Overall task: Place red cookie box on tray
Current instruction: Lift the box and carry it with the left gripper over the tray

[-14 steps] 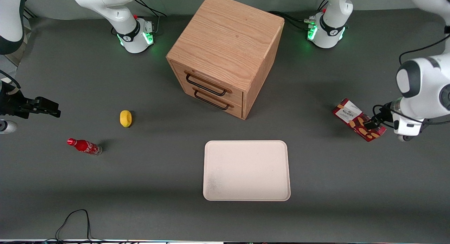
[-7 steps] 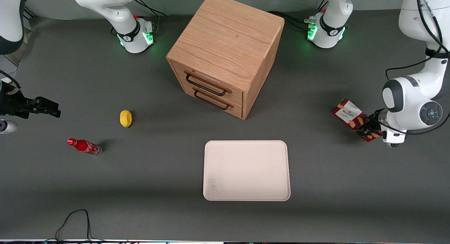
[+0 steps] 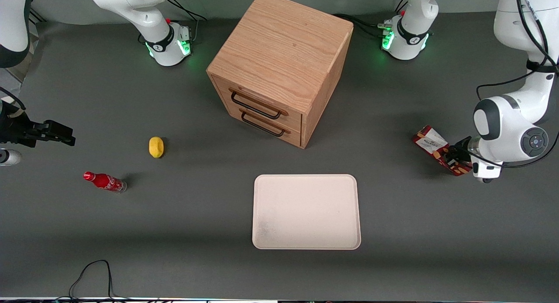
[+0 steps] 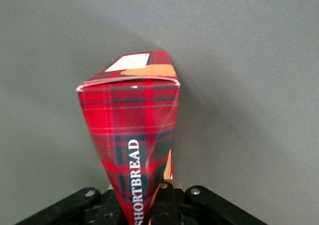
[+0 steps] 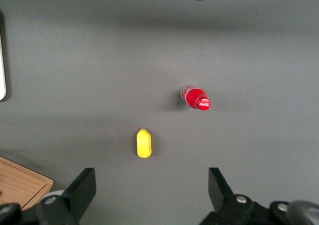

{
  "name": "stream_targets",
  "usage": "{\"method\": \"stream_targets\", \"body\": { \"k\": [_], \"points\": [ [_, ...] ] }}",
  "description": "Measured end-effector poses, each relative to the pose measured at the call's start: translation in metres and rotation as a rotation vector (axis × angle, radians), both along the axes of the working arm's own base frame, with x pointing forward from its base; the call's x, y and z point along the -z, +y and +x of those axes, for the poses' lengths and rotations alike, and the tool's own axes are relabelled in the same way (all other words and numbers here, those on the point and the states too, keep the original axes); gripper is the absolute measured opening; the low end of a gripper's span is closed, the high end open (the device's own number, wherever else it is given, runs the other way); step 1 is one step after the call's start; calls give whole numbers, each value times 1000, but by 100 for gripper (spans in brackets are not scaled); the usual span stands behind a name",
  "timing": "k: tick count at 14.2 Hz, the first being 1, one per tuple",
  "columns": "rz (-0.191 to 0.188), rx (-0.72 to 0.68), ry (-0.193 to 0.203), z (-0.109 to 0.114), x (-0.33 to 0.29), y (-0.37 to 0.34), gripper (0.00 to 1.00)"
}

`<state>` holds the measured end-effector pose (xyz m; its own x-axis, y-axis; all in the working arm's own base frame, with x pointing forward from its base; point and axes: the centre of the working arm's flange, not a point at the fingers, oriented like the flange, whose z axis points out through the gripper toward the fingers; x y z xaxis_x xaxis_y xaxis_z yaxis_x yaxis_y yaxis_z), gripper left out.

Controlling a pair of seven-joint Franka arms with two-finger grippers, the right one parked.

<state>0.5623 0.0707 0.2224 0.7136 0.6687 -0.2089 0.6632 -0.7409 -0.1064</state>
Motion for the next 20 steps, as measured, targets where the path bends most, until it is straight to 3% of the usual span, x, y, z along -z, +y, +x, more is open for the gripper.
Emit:
{"method": "stream_targets", "body": {
  "k": [5, 8, 11, 15, 18, 20],
  "points": [
    [-59, 180, -53, 57, -89, -71, 8],
    [-105, 323, -133, 84, -165, -156, 8],
    [-120, 461, -201, 97, -199, -228, 8],
    [-149, 690, -253, 124, -179, -276, 8],
    [-157, 741, -304, 143, -130, -298, 8],
    [-161, 755, -310, 146, -93, -315, 8]
  ]
}}
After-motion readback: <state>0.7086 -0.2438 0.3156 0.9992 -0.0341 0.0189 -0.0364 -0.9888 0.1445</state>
